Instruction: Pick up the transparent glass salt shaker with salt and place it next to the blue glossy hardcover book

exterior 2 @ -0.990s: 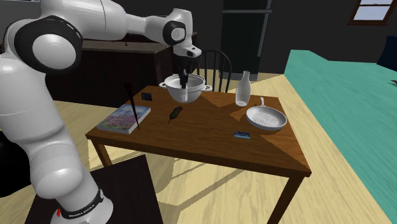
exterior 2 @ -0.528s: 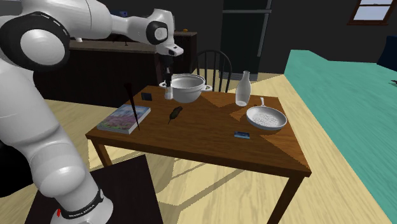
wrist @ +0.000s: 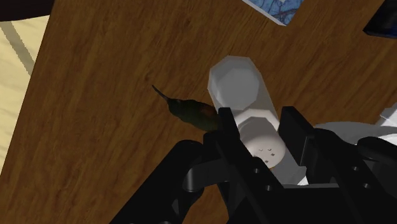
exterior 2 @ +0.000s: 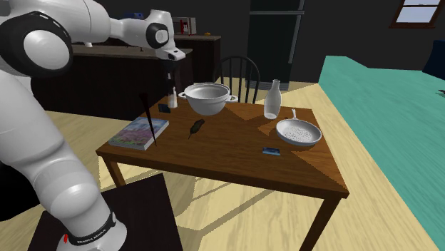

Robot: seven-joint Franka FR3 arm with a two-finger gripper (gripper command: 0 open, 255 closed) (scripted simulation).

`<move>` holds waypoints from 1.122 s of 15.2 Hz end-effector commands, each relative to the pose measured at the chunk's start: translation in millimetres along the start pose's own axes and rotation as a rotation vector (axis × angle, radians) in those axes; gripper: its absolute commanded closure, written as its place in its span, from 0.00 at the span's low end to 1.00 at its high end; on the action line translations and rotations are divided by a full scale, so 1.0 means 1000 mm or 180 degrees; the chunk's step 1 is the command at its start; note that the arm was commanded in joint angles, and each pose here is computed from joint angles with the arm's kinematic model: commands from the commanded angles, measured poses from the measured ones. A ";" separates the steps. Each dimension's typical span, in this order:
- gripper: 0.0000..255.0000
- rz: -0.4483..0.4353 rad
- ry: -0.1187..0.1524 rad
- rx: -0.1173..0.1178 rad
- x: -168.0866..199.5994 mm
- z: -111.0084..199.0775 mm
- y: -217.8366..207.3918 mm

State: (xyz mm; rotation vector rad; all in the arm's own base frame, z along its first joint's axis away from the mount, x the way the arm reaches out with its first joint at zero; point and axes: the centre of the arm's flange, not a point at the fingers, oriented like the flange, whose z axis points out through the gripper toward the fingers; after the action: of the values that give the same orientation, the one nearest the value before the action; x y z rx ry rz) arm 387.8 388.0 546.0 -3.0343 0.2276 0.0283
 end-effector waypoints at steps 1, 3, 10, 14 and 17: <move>1.00 0.0003 0.0000 0.0000 -0.007 0.011 -0.003; 1.00 0.0003 0.0000 0.0000 -0.006 0.021 -0.002; 1.00 0.0003 0.0000 0.0000 -0.005 0.058 0.002; 1.00 0.0003 0.0000 0.0000 -0.005 0.079 0.004; 1.00 0.0003 0.0000 0.0000 -0.004 0.095 0.005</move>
State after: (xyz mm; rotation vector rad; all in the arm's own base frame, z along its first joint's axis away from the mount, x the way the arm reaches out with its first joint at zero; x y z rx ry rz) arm 380.9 392.9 456.5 -3.0347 0.2291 0.0289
